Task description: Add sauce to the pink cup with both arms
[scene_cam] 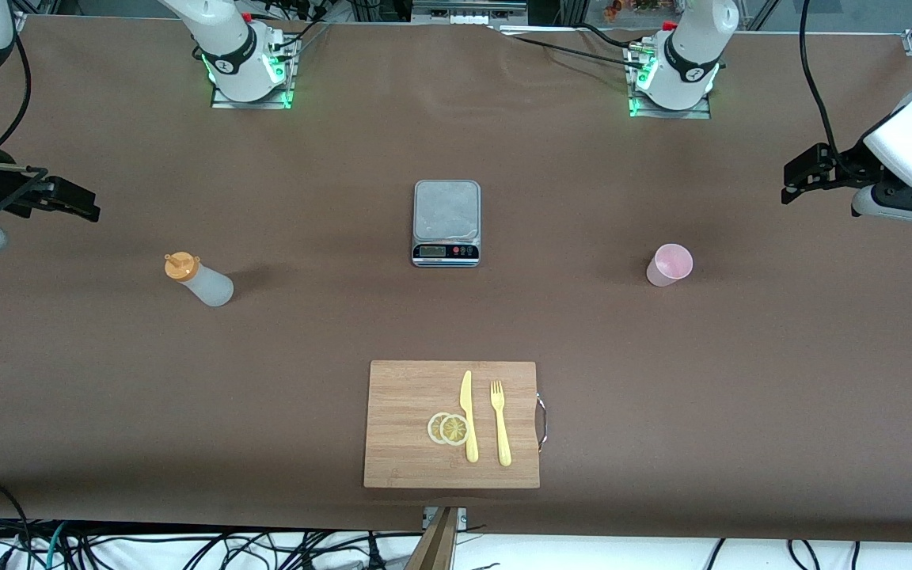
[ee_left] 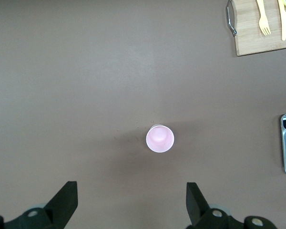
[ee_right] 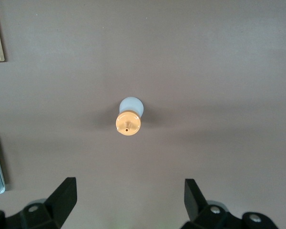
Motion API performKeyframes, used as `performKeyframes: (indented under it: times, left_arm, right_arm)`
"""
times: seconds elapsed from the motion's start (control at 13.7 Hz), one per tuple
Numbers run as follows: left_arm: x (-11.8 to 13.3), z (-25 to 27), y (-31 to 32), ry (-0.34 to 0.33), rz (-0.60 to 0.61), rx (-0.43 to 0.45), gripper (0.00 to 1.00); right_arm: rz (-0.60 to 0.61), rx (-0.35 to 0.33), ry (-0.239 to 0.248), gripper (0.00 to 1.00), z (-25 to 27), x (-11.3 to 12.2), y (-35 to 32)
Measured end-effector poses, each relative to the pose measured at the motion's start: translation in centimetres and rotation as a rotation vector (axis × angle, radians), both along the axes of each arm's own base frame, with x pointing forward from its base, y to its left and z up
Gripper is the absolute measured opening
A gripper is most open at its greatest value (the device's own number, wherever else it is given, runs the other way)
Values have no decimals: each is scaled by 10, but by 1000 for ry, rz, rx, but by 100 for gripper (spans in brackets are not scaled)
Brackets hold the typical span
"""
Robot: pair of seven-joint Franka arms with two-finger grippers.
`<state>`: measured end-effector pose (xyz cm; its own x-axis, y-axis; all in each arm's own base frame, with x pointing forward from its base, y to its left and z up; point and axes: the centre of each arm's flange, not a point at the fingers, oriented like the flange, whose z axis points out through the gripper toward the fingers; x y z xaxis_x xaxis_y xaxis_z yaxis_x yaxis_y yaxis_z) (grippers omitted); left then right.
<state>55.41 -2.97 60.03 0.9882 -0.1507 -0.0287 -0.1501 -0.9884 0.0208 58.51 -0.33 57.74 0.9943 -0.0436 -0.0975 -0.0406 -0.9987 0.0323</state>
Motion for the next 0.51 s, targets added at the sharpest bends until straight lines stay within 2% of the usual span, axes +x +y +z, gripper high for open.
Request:
performKeyframes:
  times: [0.36,0.51]
  left_arm:
    - [3,-7,0,13,13,0,100]
    - [6,-13,2,23,18,-1,100]
  right_arm:
    - [-8,0,-2,100,-1,1,-5]
    - [-7,-1,-26,100,0,5,-5]
